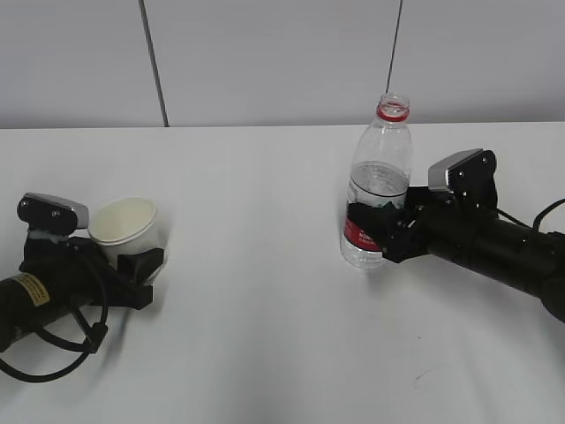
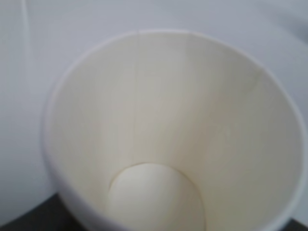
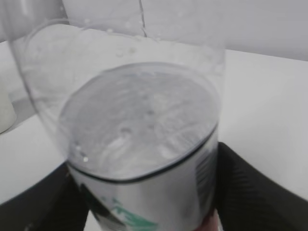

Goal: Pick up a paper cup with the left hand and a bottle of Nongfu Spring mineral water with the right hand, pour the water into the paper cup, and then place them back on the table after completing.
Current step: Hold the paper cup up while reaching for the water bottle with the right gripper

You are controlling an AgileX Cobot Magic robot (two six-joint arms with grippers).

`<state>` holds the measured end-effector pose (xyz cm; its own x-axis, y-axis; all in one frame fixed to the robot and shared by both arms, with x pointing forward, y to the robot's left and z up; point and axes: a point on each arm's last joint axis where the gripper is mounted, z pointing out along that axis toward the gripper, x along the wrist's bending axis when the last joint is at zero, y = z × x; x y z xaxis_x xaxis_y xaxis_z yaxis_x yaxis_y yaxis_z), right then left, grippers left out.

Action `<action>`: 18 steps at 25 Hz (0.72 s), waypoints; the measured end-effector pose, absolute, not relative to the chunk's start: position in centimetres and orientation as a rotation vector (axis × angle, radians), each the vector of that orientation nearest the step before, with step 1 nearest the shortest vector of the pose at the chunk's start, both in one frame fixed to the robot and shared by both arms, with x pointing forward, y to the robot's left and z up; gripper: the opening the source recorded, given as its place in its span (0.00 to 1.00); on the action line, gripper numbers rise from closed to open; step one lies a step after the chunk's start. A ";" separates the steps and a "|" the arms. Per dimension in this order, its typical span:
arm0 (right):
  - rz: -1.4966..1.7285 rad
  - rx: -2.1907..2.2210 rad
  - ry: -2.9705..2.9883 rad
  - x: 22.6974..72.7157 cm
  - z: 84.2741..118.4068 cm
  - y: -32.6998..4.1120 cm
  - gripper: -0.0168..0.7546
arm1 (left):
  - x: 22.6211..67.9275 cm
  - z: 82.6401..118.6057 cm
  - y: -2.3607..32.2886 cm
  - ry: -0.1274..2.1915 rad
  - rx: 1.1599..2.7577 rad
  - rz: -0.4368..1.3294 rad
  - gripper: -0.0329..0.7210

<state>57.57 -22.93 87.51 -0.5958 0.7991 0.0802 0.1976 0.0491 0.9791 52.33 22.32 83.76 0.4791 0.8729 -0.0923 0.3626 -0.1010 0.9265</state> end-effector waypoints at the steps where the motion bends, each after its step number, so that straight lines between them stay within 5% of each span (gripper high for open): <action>1: 1.580 0.996 1.836 57.6 87.5 -22.9 0.70 | 52.3 83.8 22.3 1.065 1.686 0.609 0.57; 18: 1.585 1.006 1.821 57.7 87.4 -23.0 0.67 | 51.8 83.7 21.6 0.969 1.734 0.546 0.57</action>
